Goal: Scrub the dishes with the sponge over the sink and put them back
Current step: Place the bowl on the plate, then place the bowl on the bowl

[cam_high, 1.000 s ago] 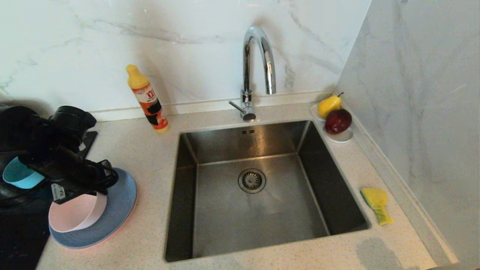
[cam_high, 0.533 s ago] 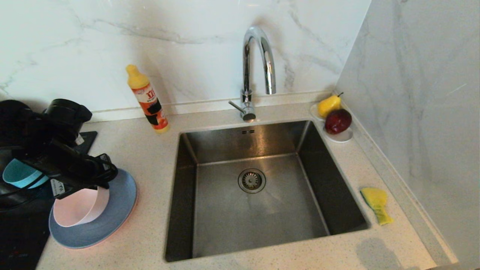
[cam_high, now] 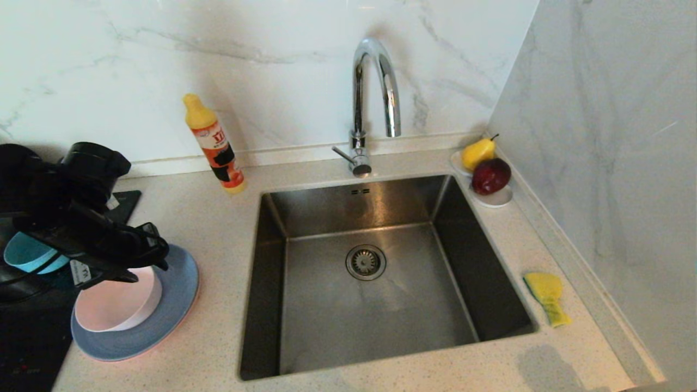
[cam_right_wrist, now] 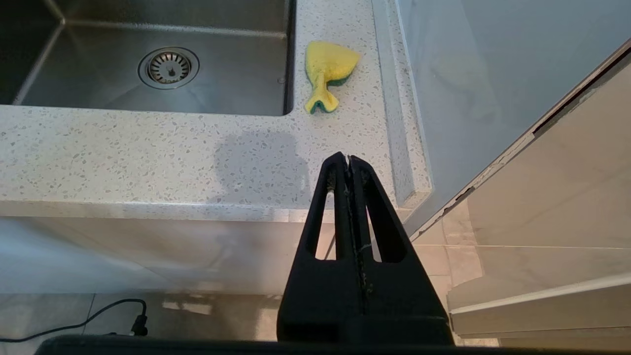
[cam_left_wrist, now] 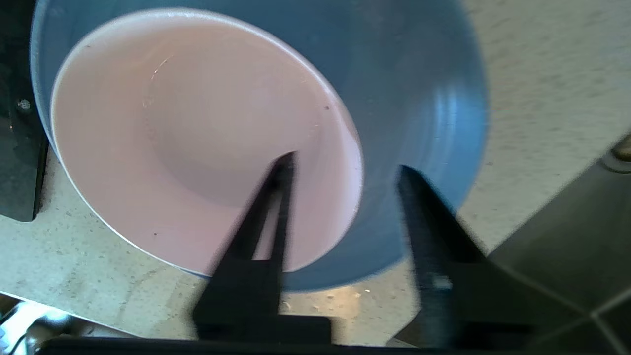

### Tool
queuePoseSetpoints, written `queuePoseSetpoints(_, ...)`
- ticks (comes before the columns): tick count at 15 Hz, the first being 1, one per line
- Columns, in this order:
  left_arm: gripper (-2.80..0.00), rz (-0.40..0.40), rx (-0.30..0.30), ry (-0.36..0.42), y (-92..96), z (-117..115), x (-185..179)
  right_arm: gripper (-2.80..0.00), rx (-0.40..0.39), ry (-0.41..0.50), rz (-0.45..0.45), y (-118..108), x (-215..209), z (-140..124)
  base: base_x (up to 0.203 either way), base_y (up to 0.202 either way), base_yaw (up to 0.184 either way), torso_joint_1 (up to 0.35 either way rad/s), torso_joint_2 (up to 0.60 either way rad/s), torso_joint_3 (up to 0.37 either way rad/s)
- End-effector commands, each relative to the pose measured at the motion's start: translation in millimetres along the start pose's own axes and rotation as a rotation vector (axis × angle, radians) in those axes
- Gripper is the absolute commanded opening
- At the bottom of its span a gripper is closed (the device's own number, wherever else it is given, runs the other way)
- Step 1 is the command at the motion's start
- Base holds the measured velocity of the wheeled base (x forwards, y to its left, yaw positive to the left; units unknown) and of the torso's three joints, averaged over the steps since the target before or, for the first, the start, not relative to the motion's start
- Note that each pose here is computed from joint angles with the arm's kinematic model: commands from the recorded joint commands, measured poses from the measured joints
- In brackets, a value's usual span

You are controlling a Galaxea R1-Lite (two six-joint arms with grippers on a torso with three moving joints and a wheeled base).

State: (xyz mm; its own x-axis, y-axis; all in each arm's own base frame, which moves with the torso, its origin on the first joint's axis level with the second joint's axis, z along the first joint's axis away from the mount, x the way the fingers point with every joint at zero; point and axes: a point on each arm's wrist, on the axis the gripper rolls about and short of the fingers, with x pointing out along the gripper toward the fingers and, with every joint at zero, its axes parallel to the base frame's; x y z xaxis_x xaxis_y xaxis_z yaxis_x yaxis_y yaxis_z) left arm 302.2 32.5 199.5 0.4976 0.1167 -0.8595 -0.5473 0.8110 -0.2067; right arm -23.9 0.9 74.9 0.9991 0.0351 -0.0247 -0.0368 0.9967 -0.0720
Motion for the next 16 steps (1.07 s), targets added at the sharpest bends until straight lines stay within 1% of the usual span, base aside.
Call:
queuePoseSetpoints(1, 0.0, -0.032, -0.01, -0.046, -0.2, 3, -17, -2.8, -0.001, 0.001, 0.0, 0, 0, 0, 0.0, 0.0, 0.0, 0.0, 0.0, 0.0)
queuePoseSetpoints(3, 0.0, -0.078, -0.034, -0.124, -1.1, 10, -46, -2.8, -0.001, 0.001, 0.0, 0, 0, 0, 0.0, 0.0, 0.0, 0.0, 0.0, 0.0)
queuePoseSetpoints(4, 0.0, -0.084, -0.048, -0.151, 1.7, 15, -59, -2.8, -0.001, 0.001, 0.0, 0, 0, 0, 0.0, 0.0, 0.0, 0.0, 0.0, 0.0)
queuePoseSetpoints(5, -2.8, -0.079, -0.067, -0.169, 7.3, 20, -70, -2.8, -0.001, 0.001, 0.002, 0, 0, 0, 0.0, 0.0, 0.0, 0.0, 0.0, 0.0)
queuePoseSetpoints(7, -2.8, -0.066, -0.111, -0.217, 20.2, 33, -86, -2.8, -0.001, 0.001, 0.0, 0, 0, 0, 0.0, 0.0, 0.0, 0.0, 0.0, 0.0)
queuePoseSetpoints(8, -2.8, -0.054, -0.124, -0.249, 28.8, 41, -92, -2.8, -0.001, 0.001, 0.0, 0, 0, 0, 0.0, 0.0, 0.0, 0.0, 0.0, 0.0)
queuePoseSetpoints(10, -2.8, -0.019, -0.117, -0.298, 45.6, 57, -95, -2.8, -0.001, 0.001, 0.001, 0, 0, 0, 0.0, 0.0, 0.0, 0.0, 0.0, 0.0)
queuePoseSetpoints(12, -2.8, -0.004, -0.087, -0.308, 61.8, 73, -89, -2.8, -0.001, 0.001, 0.0, 0, 0, 0, 0.0, 0.0, 0.0, 0.0, 0.0, 0.0)
queuePoseSetpoints(14, -2.8, 0.02, -0.057, -0.316, 76.6, 93, -71, -2.8, -0.001, 0.001, 0.0, 0, 0, 0, 0.0, 0.0, 0.0, 0.0, 0.0, 0.0)
queuePoseSetpoints(15, -2.8, 0.036, -0.02, -0.323, 84.3, 101, -62, -2.8, -0.001, 0.001, 0.001, 0, 0, 0, 0.0, 0.0, 0.0, 0.0, 0.0, 0.0)
queuePoseSetpoints(16, -2.8, 0.036, 0.0, -0.331, 89.6, 108, -52, -2.8, -0.001, 0.001, 0.0, 0, 0, 0, 0.0, 0.0, 0.0, 0.0, 0.0, 0.0)
